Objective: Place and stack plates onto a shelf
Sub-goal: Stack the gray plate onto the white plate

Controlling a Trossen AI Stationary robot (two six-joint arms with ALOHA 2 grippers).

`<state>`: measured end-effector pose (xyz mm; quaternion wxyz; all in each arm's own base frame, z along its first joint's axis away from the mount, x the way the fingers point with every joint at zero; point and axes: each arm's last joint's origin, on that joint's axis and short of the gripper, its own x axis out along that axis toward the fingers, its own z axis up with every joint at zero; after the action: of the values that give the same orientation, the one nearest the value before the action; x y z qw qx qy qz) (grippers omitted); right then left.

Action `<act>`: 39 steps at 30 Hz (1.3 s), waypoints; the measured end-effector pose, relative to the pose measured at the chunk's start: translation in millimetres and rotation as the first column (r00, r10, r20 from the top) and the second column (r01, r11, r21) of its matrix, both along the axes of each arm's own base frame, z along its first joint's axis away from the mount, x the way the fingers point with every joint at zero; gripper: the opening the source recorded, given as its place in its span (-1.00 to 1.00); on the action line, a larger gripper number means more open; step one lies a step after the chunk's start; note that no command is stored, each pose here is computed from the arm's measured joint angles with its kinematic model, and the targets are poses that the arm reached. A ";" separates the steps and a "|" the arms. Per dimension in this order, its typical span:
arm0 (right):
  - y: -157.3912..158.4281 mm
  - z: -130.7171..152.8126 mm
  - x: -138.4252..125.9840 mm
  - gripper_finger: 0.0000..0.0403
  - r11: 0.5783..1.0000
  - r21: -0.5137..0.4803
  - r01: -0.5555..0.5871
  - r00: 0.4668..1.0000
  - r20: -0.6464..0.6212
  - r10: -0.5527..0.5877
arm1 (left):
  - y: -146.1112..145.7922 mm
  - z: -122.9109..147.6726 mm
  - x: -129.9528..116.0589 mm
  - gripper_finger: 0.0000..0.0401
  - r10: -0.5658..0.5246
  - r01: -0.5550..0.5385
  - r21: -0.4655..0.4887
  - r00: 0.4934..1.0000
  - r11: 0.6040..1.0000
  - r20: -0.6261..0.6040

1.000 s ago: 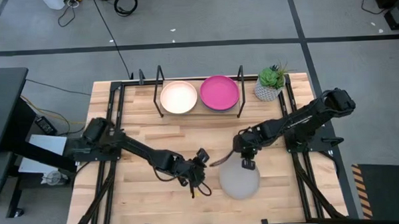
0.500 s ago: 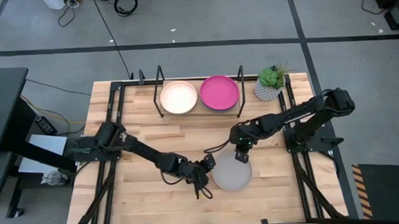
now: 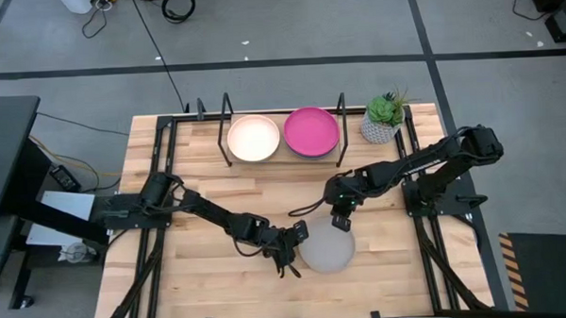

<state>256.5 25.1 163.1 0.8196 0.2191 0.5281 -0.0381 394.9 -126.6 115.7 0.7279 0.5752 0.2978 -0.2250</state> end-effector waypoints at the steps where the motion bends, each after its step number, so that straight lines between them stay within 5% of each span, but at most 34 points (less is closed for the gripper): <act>1: 0.0 0.1 0.1 -0.98 1.000 -0.002 -0.004 1.000 0.002 0.004 | 0.0 -0.1 -0.1 -0.72 -0.001 0.001 -0.002 1.000 1.000 -0.002; 4: 0.2 1.3 1.1 -0.95 1.000 -0.001 -0.015 1.000 0.012 0.015 | -1.0 -0.6 -1.0 -0.91 0.005 -0.005 -0.009 1.000 1.000 -0.009; 10: -1.3 24.9 2.1 -0.88 1.000 -0.006 -0.024 1.000 0.004 0.024 | -5.9 -0.8 -2.8 -0.89 -0.002 0.002 -0.015 1.000 1.000 -0.012; 23: 12.8 111.7 -38.2 -0.89 0.951 -0.295 0.089 0.945 0.326 0.013 | -3.5 37.6 -25.0 -0.93 0.181 -0.192 -0.113 0.979 0.975 -0.097; 32: 37.9 112.0 -47.0 -0.89 0.928 -0.370 0.048 0.939 0.333 0.085 | 12.5 84.9 -56.2 -0.93 0.442 -0.485 -0.256 0.872 0.836 -0.211; 39: 55.1 108.1 -49.5 -0.89 0.905 -0.425 0.035 0.934 0.335 0.121 | 7.3 91.7 -84.9 -0.93 0.560 -0.644 -0.213 0.753 0.734 -0.345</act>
<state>207.0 80.2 271.2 0.9295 0.0272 0.3557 -0.0934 310.0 -119.3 207.4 0.7990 0.2863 0.5206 -0.0926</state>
